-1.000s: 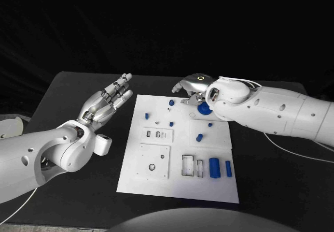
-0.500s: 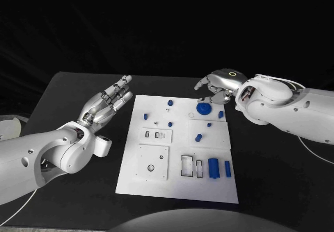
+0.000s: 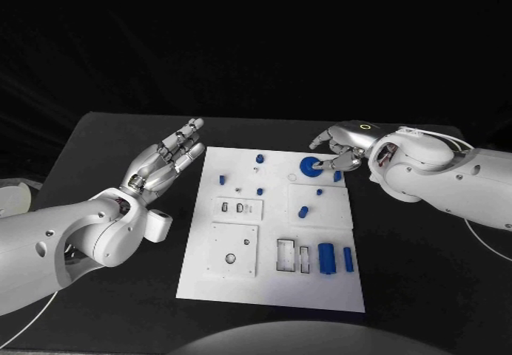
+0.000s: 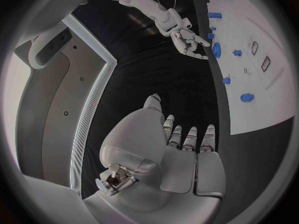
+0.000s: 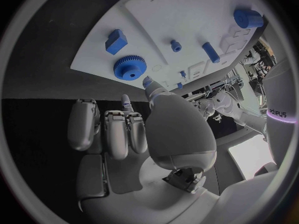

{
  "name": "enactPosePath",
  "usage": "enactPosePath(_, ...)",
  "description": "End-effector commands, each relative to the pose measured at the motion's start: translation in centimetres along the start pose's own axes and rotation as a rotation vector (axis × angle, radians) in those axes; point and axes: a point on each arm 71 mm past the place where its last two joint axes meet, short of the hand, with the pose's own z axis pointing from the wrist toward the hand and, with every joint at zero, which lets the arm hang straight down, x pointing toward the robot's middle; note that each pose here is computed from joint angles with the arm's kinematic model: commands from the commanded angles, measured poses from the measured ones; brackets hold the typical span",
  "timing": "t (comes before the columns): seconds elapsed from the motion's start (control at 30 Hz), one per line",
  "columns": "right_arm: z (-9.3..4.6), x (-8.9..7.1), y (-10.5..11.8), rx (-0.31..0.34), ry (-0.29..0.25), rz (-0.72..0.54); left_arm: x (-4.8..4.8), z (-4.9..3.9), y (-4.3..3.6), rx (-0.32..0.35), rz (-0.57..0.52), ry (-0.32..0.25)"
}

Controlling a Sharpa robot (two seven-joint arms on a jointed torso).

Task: Assemble the parts on the task board

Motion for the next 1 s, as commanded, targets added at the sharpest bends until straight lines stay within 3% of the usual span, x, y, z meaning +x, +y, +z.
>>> enactPosePath(0.03, 0.1, 0.3, -0.2, 0.021, 0.019, -0.001, 0.23, 0.04, -0.04, 0.006, -0.017, 0.021)
enactPosePath(1.0, 0.7, 3.1, -0.2, 0.02, 0.084, -0.004, 0.22, 0.03, 0.14, -0.007, -0.025, 0.031)
